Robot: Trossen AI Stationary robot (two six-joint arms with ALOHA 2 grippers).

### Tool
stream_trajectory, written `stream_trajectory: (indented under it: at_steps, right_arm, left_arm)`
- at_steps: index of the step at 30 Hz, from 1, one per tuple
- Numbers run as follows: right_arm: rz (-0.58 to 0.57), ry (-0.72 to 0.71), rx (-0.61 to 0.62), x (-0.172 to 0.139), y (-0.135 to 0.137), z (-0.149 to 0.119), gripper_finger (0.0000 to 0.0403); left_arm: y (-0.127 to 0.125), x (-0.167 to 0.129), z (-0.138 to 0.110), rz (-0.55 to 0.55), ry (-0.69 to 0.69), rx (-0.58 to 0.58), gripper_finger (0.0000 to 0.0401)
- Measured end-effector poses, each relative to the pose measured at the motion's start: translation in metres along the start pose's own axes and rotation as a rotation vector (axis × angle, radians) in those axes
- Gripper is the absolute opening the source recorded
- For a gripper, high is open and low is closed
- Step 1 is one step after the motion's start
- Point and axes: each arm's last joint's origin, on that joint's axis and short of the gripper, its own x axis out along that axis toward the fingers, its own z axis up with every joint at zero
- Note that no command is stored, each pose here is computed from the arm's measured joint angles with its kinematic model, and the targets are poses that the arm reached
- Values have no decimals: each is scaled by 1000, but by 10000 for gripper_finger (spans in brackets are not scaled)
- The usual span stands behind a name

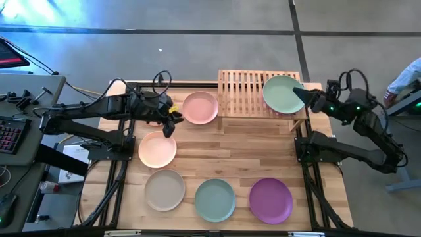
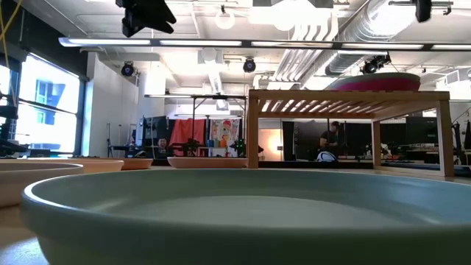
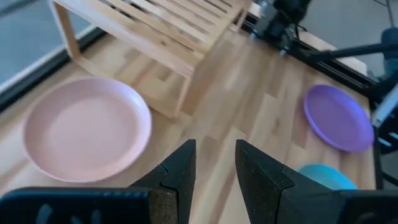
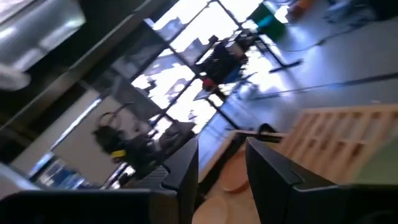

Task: Place and stack plates onto a shelf
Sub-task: Stack the purple plate on top of the green plate on the shelf

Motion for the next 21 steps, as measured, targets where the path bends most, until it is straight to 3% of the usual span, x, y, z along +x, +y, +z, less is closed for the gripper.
stream_trajectory:
  at_steps: [7,21]
  right_arm:
    - [212,133,-55,16,10,0,114]
    - [520,593,17,51,25,-28,114]
  left_arm:
    - [-16,13,-8,-34,62,-19,102]
    - [-48,50,-31,-47,224,-68,102]
